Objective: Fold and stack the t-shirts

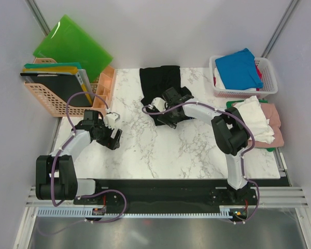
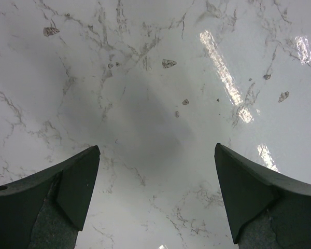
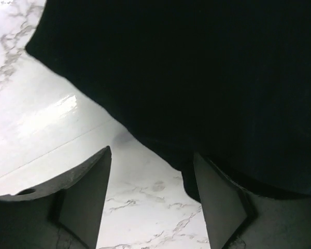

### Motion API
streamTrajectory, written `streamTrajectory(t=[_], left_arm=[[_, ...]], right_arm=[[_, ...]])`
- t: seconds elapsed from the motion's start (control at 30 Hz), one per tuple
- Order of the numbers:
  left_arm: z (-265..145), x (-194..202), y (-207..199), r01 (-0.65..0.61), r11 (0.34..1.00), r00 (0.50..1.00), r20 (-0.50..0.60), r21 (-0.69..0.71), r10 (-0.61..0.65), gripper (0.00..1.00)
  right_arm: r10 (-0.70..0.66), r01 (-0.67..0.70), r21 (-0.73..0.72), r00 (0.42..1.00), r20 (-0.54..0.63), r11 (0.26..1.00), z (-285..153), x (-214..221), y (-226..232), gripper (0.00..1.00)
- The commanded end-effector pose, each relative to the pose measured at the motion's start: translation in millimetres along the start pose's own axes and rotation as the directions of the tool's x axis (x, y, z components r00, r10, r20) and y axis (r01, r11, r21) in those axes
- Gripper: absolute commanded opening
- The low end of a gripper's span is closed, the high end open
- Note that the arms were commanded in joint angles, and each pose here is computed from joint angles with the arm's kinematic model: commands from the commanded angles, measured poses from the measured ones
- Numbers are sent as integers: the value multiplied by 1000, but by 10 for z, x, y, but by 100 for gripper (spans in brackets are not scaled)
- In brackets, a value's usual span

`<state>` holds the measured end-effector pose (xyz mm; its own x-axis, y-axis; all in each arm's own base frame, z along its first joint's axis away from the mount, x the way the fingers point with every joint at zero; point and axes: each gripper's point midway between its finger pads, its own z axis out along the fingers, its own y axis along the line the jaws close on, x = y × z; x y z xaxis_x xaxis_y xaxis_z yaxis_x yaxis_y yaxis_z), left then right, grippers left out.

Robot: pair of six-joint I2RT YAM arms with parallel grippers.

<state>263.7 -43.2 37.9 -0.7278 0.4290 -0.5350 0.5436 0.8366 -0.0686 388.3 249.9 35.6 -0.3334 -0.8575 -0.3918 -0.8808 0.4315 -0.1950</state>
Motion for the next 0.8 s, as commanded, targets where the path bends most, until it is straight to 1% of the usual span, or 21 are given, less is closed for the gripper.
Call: streamTrajectory(t=[0.0, 0.03, 0.13, 0.33, 0.37, 0.4, 0.43, 0.47, 0.57, 0.77], left_arm=[[7, -33, 18, 5, 1000, 1000, 11, -1, -5, 98], [8, -26, 16, 6, 1000, 1000, 10, 0, -6, 98], [6, -31, 21, 5, 1000, 1000, 11, -2, -5, 98], [10, -19, 17, 5, 1000, 1000, 7, 0, -5, 98], [16, -14, 14, 6, 1000, 1000, 5, 2, -6, 98], [15, -25, 25, 5, 1000, 1000, 6, -2, -5, 98], [20, -17, 20, 7, 1000, 1000, 3, 2, -7, 98], [18, -20, 20, 7, 1000, 1000, 3, 2, -7, 98], [13, -13, 14, 6, 1000, 1000, 4, 1, -6, 98], [19, -10, 16, 6, 1000, 1000, 2, 2, -6, 98]], right_arm=[[-7, 3, 68, 998, 55, 998, 35, -227, -181, 71], [-10, 6, 72, 998, 56, 997, 60, -230, -189, 70], [-7, -1, 142, 998, 56, 990, 63, -252, -326, 68], [-18, -2, 213, 995, 93, 977, -102, -363, -473, 70], [-25, 5, 220, 996, 88, 975, -106, -356, -487, 67], [-27, 8, 222, 996, 81, 975, -77, -345, -492, 58], [-29, 12, 223, 997, 72, 975, -47, -331, -496, 11], [-26, 11, 225, 998, 64, 974, -24, -318, -494, 0], [-29, 20, 184, 999, 44, 983, 64, -248, -389, 0], [-57, 50, 100, 996, 72, 994, -98, -284, 32, 0]])
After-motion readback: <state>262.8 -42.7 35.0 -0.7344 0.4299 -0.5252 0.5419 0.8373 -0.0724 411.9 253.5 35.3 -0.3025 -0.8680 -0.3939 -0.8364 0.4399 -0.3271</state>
